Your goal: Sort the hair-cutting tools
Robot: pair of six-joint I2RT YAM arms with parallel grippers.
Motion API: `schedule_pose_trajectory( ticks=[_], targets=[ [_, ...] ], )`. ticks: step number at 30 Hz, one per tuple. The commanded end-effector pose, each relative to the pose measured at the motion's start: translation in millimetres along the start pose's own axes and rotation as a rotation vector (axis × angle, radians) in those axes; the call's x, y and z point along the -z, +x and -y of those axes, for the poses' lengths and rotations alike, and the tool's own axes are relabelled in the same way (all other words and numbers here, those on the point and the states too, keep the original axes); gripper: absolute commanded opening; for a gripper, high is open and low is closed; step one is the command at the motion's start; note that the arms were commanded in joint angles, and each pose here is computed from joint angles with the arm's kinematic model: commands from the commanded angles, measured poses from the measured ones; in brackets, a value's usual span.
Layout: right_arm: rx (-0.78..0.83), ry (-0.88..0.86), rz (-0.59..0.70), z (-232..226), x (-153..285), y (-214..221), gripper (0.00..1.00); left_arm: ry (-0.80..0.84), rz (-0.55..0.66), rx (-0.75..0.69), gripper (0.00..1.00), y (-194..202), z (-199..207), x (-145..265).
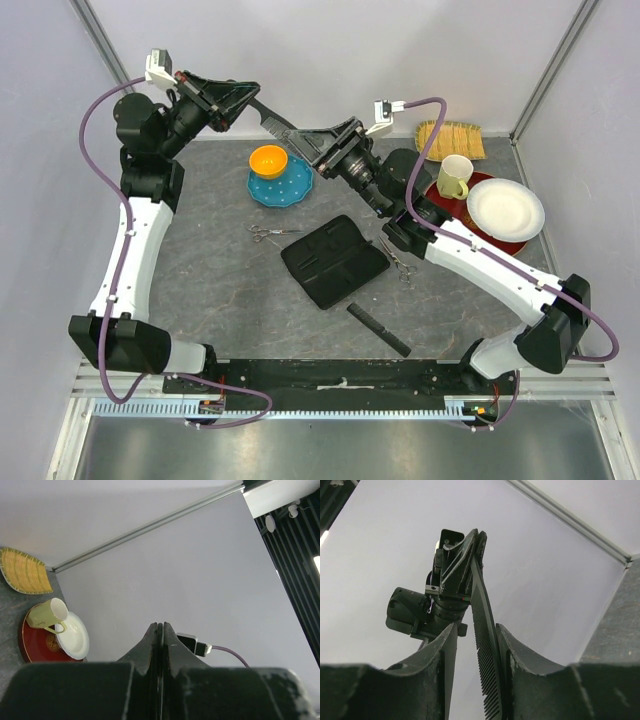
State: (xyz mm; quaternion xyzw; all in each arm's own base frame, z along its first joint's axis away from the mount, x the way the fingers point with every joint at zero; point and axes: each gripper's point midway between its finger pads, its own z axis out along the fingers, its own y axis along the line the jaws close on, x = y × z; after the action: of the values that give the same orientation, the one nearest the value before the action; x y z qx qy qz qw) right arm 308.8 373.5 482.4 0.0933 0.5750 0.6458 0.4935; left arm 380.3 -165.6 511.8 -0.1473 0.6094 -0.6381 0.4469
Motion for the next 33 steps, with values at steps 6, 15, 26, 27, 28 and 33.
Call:
schedule_pose_trajectory(
  ticks=[6,15,26,27,28,33],
  targets=[
    [-0.047,-0.083,0.015,-25.2,3.0,-16.3,0.00,0.083,-0.041,-0.022,0.15,8.8,16.0,2.7],
    [0.075,0.164,-0.006,32.2,25.9,-31.3,0.00,-0.017,-0.156,-0.171,0.92,50.9,-34.8,41.4],
    [0.338,0.580,-0.190,138.7,102.7,-34.7,0.00,-0.518,-0.413,0.007,0.77,168.3,-250.3,131.5],
    [0.340,0.598,-0.209,145.0,108.0,-30.9,0.00,-0.567,-0.447,0.045,0.72,179.9,-270.6,137.3],
    [0.342,0.603,-0.214,146.3,110.0,-30.9,0.00,-0.595,-0.471,0.042,0.65,190.6,-279.5,138.7],
    [0.342,0.628,-0.241,156.0,118.1,-26.0,0.00,-0.775,-0.546,0.016,0.63,216.4,-329.7,155.7]
  ],
)
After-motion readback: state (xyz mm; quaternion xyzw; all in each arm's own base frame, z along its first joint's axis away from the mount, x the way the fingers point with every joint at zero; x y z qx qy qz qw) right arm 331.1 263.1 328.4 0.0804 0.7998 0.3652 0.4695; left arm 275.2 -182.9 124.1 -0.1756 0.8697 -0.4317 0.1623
